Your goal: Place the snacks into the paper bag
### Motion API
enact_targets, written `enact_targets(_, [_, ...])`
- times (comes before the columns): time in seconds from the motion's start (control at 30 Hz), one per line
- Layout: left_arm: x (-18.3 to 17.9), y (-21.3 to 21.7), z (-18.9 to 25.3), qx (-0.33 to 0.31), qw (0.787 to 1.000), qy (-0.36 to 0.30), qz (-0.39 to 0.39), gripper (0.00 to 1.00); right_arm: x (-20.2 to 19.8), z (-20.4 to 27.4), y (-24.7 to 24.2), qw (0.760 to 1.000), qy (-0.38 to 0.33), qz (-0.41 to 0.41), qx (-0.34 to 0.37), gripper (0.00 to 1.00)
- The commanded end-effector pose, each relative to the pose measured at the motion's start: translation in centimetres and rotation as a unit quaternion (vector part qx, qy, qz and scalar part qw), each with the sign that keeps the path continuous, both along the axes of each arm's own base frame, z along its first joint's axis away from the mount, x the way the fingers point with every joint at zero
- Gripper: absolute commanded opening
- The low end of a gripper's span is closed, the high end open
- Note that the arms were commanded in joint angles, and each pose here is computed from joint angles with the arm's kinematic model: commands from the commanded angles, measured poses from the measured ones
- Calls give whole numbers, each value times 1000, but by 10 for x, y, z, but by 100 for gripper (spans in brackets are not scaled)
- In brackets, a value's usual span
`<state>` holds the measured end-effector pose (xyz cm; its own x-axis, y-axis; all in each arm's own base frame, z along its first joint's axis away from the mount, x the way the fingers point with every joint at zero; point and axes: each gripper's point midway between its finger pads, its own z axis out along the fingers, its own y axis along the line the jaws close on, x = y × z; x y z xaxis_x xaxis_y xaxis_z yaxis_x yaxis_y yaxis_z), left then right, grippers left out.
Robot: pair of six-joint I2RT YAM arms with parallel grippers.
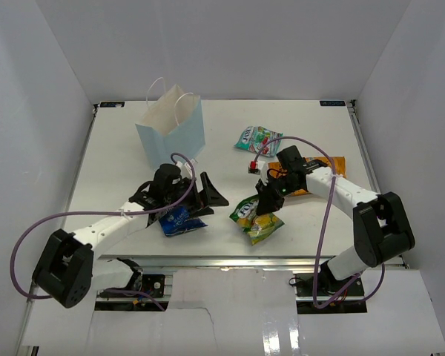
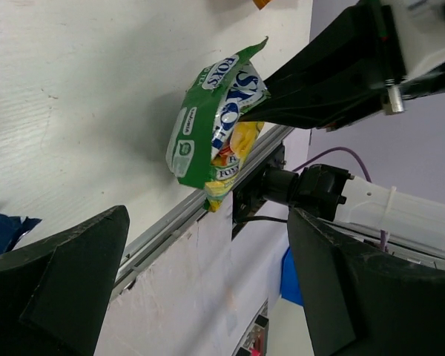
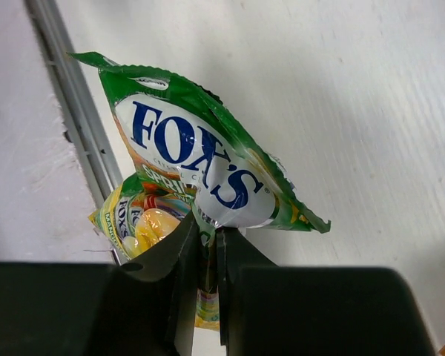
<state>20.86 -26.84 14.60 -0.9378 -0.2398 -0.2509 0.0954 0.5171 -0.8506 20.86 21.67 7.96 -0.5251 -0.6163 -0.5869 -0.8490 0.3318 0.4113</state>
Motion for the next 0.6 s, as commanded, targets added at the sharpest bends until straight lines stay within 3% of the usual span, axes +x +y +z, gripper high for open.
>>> enact_targets(0.0, [2,-20,15,-13,998,-36,-40,98,-1,43,21,994,-29,57,83,12])
enact_targets(0.4, [-2,-69,3,1,992,-26,-124,98,-3,79,40,980,-41,109,160,12])
enact_targets(0.5, [-1,-73,3,5,991,-30,-128,89,-3,82,42,979,-44,112,164,13])
enact_targets(0.57, [0,-72,1,14,991,-28,-128,74,-2,82,41,979,-47,110,162,13])
